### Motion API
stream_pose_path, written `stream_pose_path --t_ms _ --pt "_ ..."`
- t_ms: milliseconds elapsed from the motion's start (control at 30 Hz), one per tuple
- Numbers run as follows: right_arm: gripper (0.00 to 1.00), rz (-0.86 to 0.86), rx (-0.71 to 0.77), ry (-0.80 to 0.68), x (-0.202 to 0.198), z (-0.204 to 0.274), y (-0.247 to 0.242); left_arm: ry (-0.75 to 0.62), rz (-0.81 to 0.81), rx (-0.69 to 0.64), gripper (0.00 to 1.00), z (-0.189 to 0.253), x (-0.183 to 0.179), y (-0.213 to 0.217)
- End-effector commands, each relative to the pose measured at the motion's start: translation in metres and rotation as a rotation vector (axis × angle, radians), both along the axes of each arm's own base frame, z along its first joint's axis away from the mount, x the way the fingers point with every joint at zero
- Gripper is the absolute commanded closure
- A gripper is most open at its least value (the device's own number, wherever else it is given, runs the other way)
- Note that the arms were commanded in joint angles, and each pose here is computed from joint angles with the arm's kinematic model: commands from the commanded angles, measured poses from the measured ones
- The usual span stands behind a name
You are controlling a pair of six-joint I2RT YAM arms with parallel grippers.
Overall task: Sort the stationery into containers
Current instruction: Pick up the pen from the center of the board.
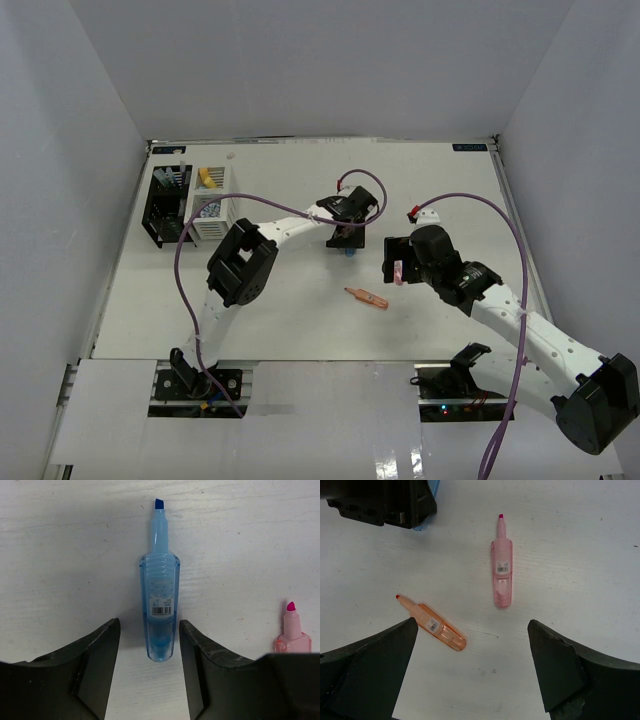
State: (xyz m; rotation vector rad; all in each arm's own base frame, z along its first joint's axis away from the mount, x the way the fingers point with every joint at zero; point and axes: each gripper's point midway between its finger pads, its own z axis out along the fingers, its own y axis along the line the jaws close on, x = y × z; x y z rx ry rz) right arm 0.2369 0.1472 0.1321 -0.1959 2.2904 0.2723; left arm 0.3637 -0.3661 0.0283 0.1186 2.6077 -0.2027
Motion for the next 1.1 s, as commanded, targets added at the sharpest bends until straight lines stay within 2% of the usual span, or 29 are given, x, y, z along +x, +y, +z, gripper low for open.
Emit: stream_pose_path --t_ms 0,233,467,733,867,900,1067 --pt "0.02 -0.026 0.001 -0.006 0.002 0.0 -0.003 0.032 -0.041 0.035 0.39 -0.014 -0.023 -0.006" --pt "0.02 -0.025 0.007 -0.011 0.002 0.002 -0.004 0.035 -0.048 0.079 0.48 -0.024 -0.03 -0.001" --pt "0.02 -0.023 0.013 -0.026 0.003 0.007 -0.004 -0.022 -0.04 0.11 0.76 -0.009 -0.022 0.007" --pt "0.02 0.028 0.054 -0.058 0.005 0.027 0.006 -0.162 -0.144 0.133 0.99 0.042 -0.014 0.021" --pt "0.01 0.061 0.077 -0.087 0.011 0.047 0.014 -0.241 -0.233 0.092 1.0 0.079 -0.017 0.028" --pt "0.01 0.068 0.088 -0.1 0.014 0.055 0.016 -0.277 -0.244 0.057 1.0 0.1 -0.017 0.031" --pt "0.01 0.141 0.127 -0.094 0.023 0.073 0.033 -0.392 -0.399 0.028 1.0 0.134 -0.028 0.042"
